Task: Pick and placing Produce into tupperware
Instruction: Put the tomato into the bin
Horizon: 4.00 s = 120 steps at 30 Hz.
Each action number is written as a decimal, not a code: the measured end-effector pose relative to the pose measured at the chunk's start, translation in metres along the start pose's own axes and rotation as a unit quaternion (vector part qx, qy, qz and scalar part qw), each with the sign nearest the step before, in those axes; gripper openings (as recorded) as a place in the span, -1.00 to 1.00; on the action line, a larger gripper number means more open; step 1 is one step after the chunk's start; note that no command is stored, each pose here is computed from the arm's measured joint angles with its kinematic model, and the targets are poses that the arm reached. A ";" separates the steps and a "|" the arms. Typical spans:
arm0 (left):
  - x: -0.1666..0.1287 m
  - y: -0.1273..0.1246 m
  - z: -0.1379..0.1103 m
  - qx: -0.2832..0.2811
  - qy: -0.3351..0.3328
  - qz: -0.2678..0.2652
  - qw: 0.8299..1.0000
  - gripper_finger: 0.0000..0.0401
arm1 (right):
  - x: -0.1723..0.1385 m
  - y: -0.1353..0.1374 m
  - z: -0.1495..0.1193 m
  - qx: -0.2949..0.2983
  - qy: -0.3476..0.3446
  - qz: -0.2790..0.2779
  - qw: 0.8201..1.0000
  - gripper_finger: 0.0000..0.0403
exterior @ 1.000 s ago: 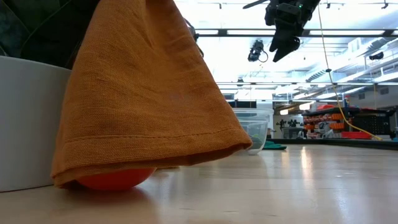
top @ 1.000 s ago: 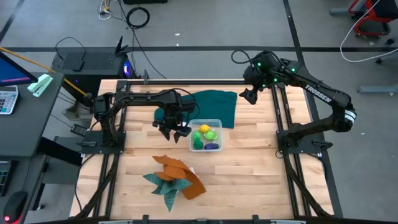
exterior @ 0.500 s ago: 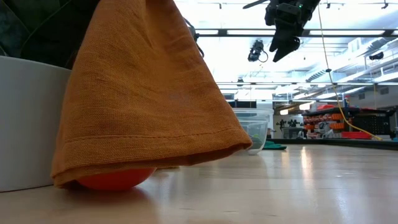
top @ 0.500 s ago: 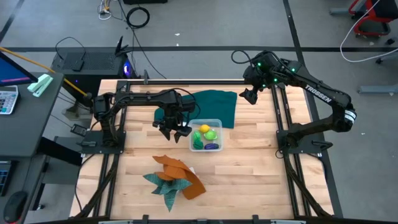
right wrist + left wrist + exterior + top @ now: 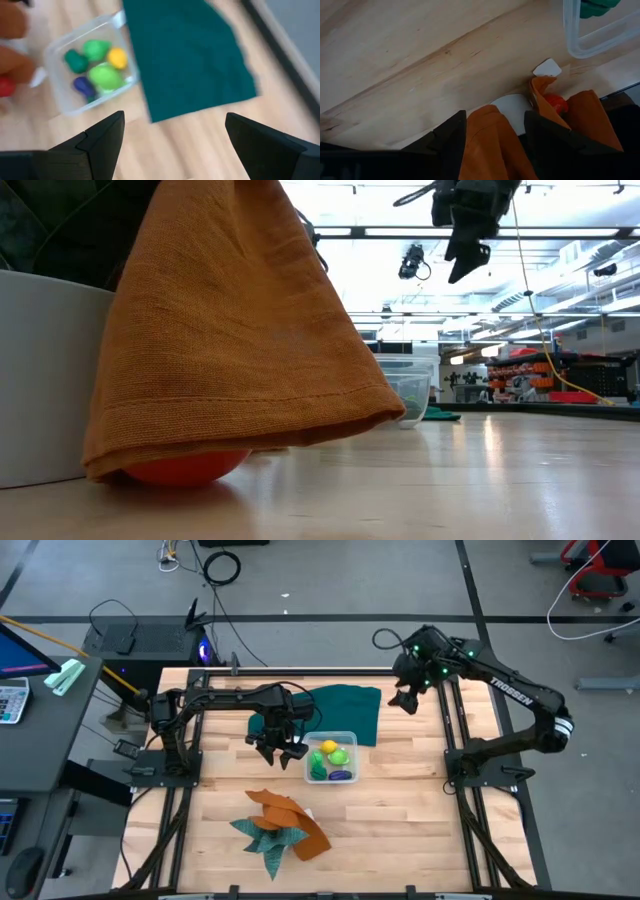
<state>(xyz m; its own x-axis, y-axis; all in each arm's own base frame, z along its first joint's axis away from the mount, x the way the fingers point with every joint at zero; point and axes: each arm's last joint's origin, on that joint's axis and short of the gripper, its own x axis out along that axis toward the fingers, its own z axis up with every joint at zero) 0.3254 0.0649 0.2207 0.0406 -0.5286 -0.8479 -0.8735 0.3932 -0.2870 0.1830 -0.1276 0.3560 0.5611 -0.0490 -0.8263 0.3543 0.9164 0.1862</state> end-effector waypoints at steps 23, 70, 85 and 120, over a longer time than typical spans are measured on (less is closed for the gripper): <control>-0.002 0.002 0.000 0.041 0.015 -0.007 0.999 0.05 | 0.069 0.009 -0.078 -0.014 0.015 0.108 0.994 0.52; 0.002 0.002 -0.002 0.208 -0.027 0.071 0.975 -0.05 | 0.076 0.195 -0.154 -0.135 -0.037 -0.036 0.990 0.52; 0.013 -0.010 -0.015 0.214 -0.025 0.080 0.973 -0.08 | 0.084 0.201 -0.167 -0.154 -0.101 -0.032 0.982 0.52; 0.013 -0.009 -0.015 0.212 -0.026 0.081 0.973 -0.12 | 0.135 0.213 -0.180 -0.178 -0.093 0.090 0.975 0.52</control>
<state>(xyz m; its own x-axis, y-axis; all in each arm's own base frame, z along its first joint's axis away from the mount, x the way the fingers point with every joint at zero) 0.3269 0.0431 0.2189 -0.0471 -0.3987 -0.9159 -0.5914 0.7501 -0.2961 0.1997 0.1320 0.1888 0.7284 0.0848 -0.6799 -0.0260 0.9950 0.0963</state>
